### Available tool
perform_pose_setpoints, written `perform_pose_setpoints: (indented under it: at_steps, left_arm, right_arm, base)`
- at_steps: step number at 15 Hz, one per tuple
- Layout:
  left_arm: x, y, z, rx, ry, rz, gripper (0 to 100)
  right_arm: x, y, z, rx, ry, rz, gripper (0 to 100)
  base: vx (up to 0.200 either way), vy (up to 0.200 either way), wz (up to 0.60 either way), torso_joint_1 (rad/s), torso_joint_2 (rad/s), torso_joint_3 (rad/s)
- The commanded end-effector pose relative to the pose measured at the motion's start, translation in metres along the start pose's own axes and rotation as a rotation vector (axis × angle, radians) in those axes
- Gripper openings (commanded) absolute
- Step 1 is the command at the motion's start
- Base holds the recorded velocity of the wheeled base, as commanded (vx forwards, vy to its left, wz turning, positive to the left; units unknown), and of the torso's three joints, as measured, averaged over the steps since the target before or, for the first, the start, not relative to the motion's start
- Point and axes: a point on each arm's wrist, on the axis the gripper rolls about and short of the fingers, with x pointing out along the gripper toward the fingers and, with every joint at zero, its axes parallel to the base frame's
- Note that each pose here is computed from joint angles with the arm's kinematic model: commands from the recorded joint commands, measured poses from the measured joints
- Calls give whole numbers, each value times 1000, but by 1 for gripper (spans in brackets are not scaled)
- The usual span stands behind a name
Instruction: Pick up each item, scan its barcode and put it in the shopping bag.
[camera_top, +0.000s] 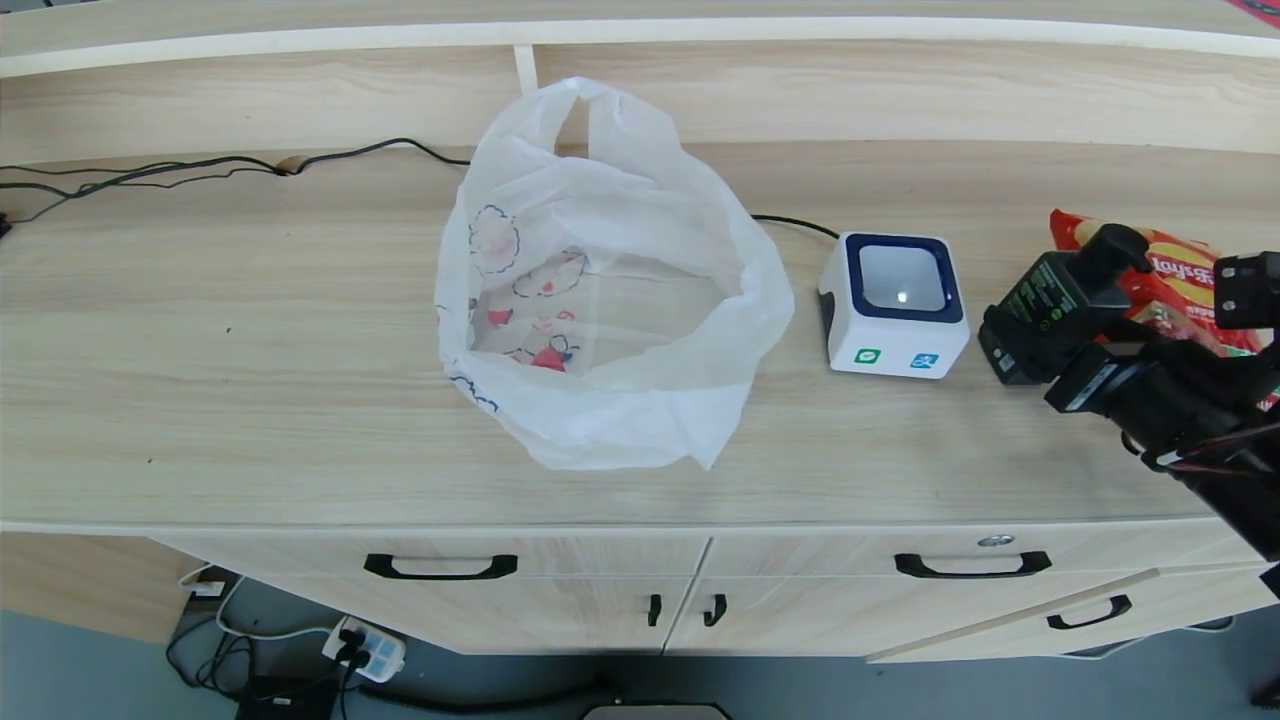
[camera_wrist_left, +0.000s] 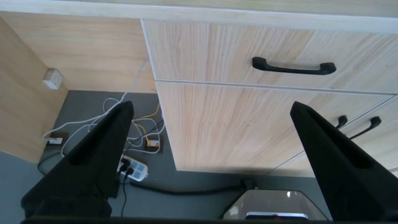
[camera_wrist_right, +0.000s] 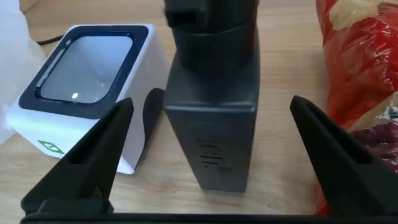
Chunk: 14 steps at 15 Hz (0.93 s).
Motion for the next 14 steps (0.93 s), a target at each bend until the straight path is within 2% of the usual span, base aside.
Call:
perform_pose_setpoints:
  at_steps: [1,6,7,14]
  left_arm:
    - [0,0,0,-1,0,0,100]
    - [0,0,0,-1,-1,0,100]
    - [0,0,0,-1,-1,0,100]
    - [0,0,0,-1,0,0,100]
  right_arm:
    - [10,-4,-5,-2,3,-8,100]
    - [25,-7,-5,-16,-19,-9,100]
    - [27,-7,-6,-23,-17,-11,0]
    - [26,-4,1,-25,-44,-3,0]
  base:
    - [0,0,0,0,0,0]
    - [0,0,0,0,0,0]
    - [0,0,0,0,0,0]
    - [0,0,0,0,0,0]
